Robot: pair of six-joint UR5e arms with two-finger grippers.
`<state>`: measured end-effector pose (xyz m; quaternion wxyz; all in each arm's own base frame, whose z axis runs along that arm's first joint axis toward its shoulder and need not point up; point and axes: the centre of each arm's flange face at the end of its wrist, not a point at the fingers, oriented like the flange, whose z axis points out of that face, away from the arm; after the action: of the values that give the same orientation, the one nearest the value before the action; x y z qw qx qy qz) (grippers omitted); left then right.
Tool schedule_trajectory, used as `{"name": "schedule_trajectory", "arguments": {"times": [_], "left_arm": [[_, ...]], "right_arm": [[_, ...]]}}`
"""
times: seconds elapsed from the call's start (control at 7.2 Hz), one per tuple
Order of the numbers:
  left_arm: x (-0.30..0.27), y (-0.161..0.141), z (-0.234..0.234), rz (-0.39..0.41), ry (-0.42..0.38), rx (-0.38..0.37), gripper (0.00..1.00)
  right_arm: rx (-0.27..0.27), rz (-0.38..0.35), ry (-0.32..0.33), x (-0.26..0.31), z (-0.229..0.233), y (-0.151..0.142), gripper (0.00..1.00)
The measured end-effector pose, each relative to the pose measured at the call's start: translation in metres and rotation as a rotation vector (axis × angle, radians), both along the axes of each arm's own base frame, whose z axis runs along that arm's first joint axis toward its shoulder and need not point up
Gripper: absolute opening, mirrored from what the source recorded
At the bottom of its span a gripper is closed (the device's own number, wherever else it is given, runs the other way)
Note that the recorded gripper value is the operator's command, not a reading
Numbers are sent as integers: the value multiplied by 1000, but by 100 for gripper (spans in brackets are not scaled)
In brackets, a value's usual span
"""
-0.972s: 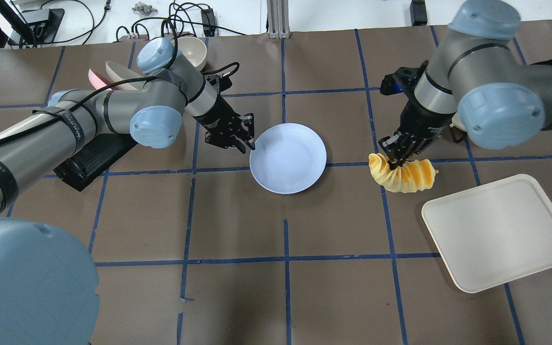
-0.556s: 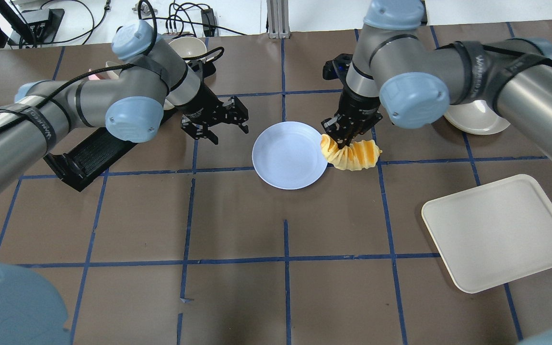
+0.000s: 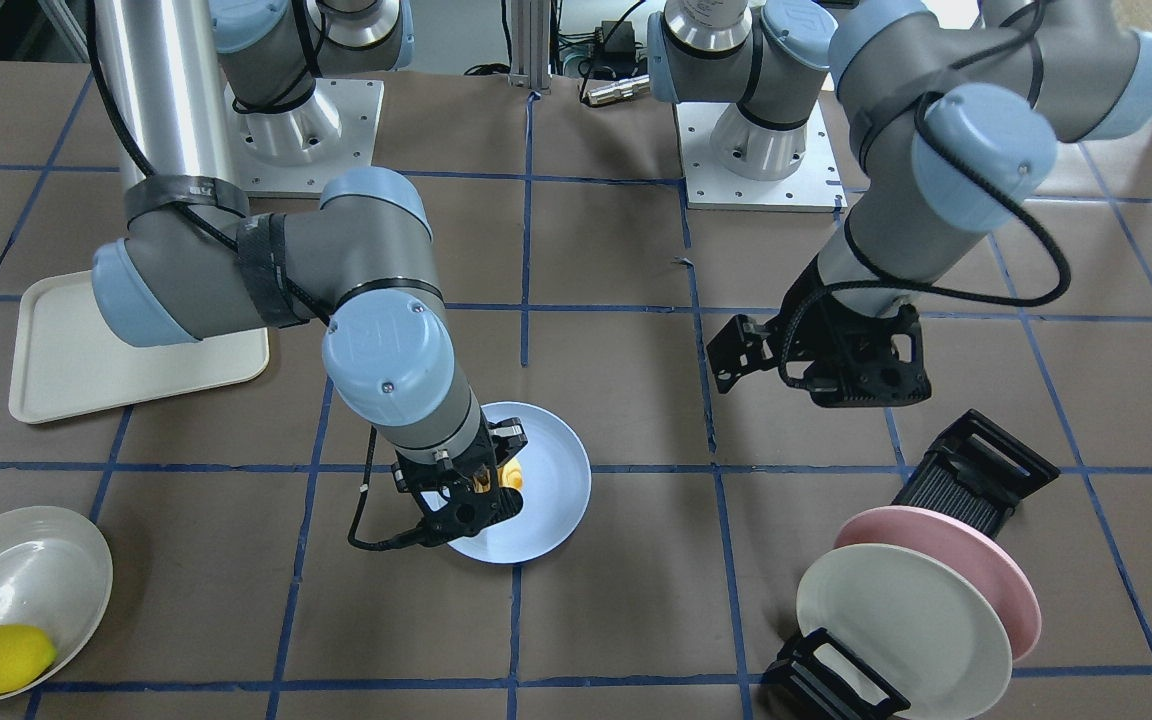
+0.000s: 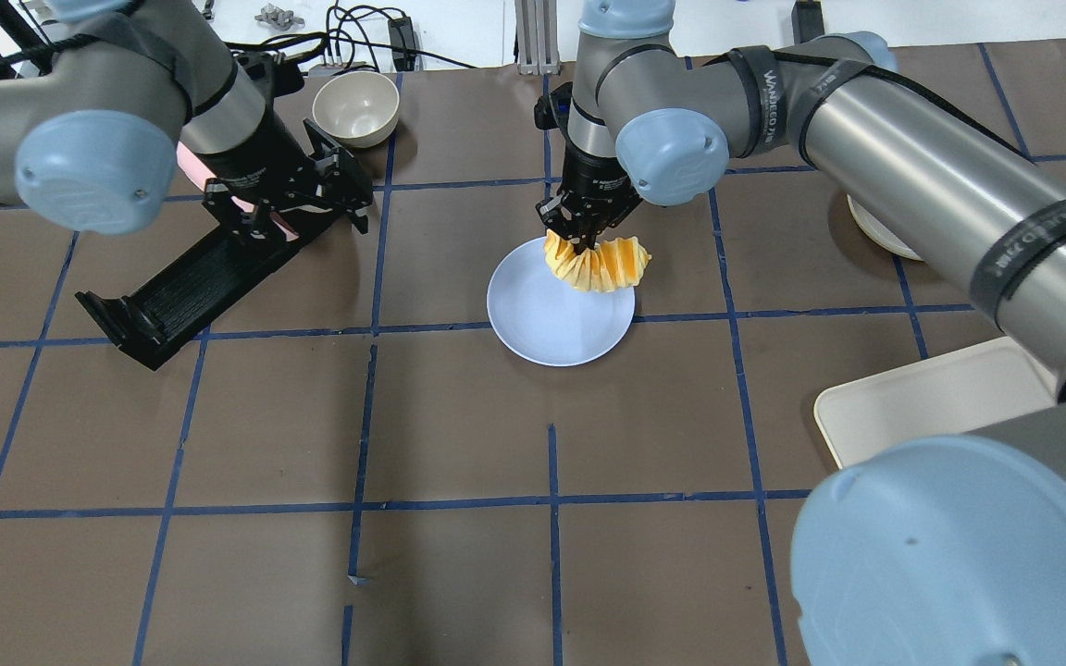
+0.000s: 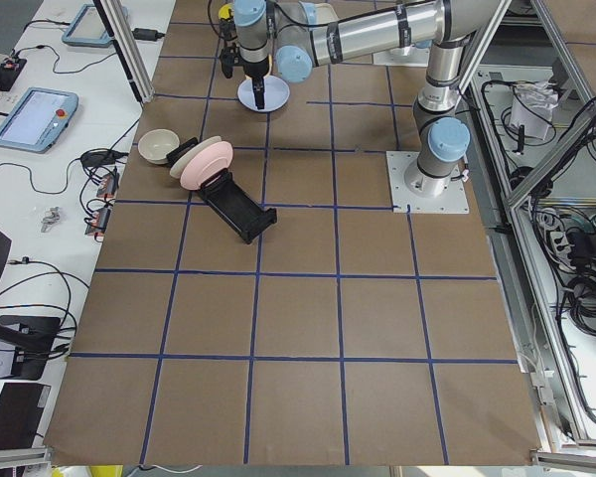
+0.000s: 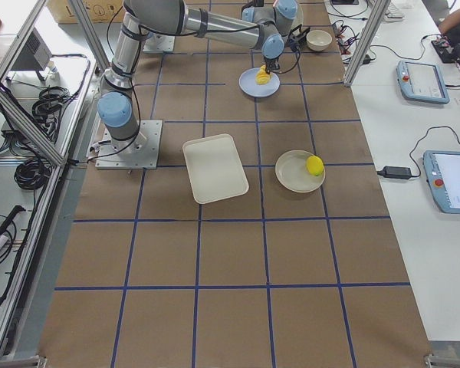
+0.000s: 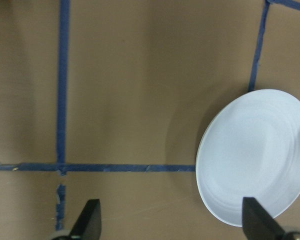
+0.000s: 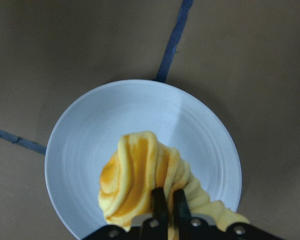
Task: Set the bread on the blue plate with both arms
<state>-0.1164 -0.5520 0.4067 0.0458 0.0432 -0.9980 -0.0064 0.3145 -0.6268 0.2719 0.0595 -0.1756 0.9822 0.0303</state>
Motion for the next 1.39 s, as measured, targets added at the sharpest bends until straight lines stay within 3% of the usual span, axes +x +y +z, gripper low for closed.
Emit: {"name": "schedule_trajectory", "arguments": {"times": [0.14, 0.56, 0.97, 1.11, 1.39], "left_arm": [[3, 9, 33, -17, -47, 4, 100], [-2, 28, 86, -43, -79, -4, 100], [4, 32, 100, -44, -81, -26, 100], [12, 35, 106, -36, -83, -35, 100], [19, 37, 106, -27, -80, -16, 100]], "right_arm": [[-32, 6, -4, 6, -11, -9, 100], [-64, 7, -1, 4, -18, -14, 100], [-85, 13, 39, -54, 31, -9, 100], [-91, 15, 49, -102, 60, 1, 100], [-111, -11, 52, -197, 121, 57, 96]]}}
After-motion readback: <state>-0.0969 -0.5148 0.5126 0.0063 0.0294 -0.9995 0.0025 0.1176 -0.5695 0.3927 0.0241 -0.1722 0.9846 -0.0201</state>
